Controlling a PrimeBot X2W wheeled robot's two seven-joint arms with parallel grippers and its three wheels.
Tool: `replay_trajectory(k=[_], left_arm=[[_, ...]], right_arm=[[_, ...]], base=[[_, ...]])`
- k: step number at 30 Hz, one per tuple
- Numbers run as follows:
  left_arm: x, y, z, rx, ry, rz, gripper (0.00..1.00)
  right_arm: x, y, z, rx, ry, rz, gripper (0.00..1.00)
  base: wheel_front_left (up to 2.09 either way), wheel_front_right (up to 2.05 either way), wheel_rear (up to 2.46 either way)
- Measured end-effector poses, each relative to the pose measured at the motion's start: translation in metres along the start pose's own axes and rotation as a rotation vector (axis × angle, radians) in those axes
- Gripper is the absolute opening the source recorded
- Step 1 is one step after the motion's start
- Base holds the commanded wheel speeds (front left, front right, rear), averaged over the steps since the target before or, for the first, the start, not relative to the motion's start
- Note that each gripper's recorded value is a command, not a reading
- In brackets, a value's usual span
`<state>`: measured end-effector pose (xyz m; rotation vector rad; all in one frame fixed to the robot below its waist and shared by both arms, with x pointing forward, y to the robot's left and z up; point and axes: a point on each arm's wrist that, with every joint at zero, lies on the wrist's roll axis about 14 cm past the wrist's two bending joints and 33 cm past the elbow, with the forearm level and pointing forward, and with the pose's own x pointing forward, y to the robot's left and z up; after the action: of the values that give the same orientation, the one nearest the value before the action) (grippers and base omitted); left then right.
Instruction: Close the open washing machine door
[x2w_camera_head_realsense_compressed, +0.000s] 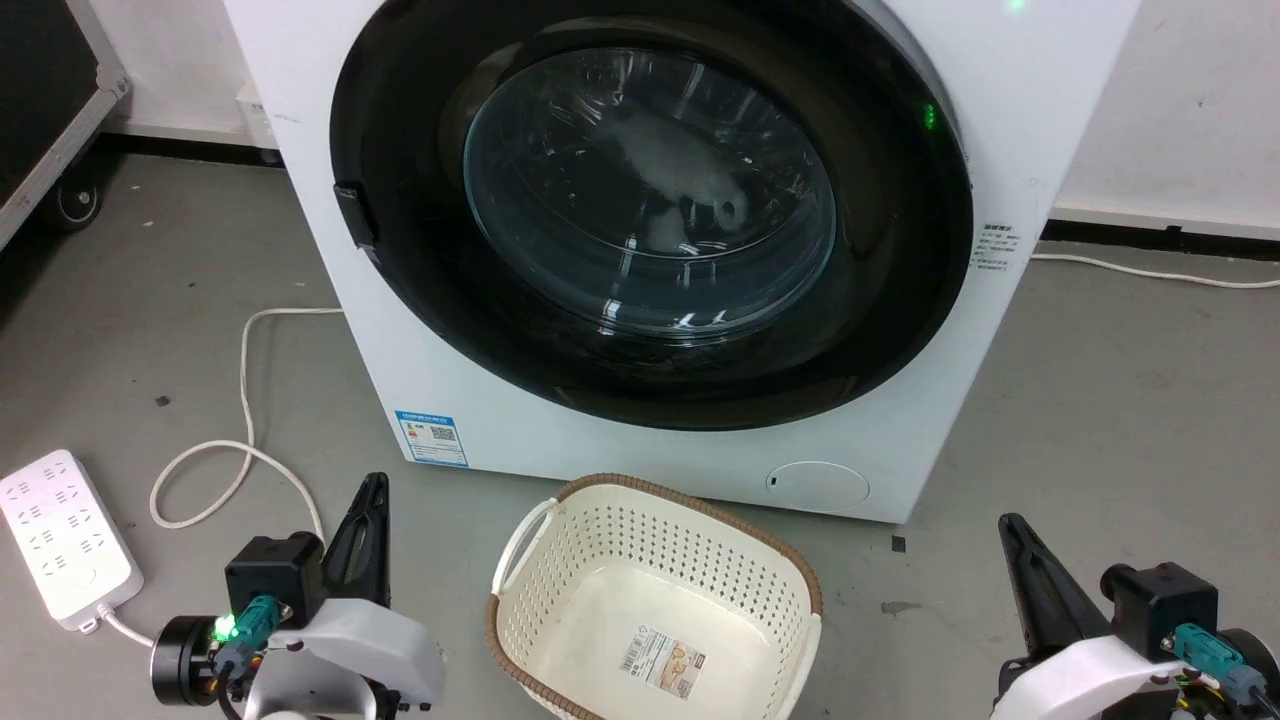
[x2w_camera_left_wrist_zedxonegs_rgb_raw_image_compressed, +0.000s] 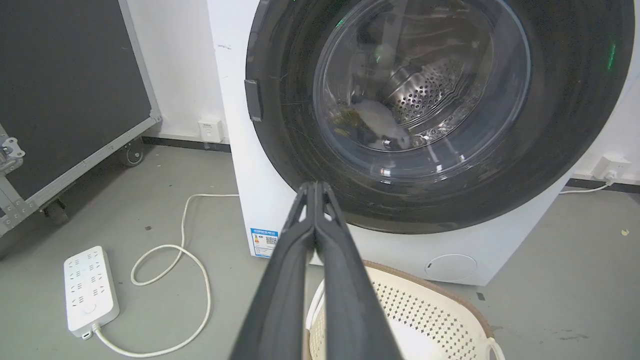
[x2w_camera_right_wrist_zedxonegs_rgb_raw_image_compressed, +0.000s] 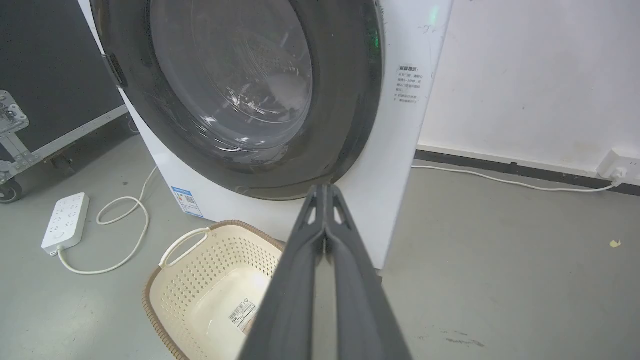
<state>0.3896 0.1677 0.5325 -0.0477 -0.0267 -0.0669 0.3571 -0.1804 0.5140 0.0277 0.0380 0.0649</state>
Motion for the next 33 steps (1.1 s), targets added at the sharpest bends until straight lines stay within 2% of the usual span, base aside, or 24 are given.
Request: replay_trajectory(k=[33], left_arm=[[-0.008,0.005,0.002,0.056,0.004,0.035,0.00]], right_arm=[[0.007,0.012,0.003,-0.039,-0.005,0.038,0.00]], base=[[0.00,0.00,0.00]])
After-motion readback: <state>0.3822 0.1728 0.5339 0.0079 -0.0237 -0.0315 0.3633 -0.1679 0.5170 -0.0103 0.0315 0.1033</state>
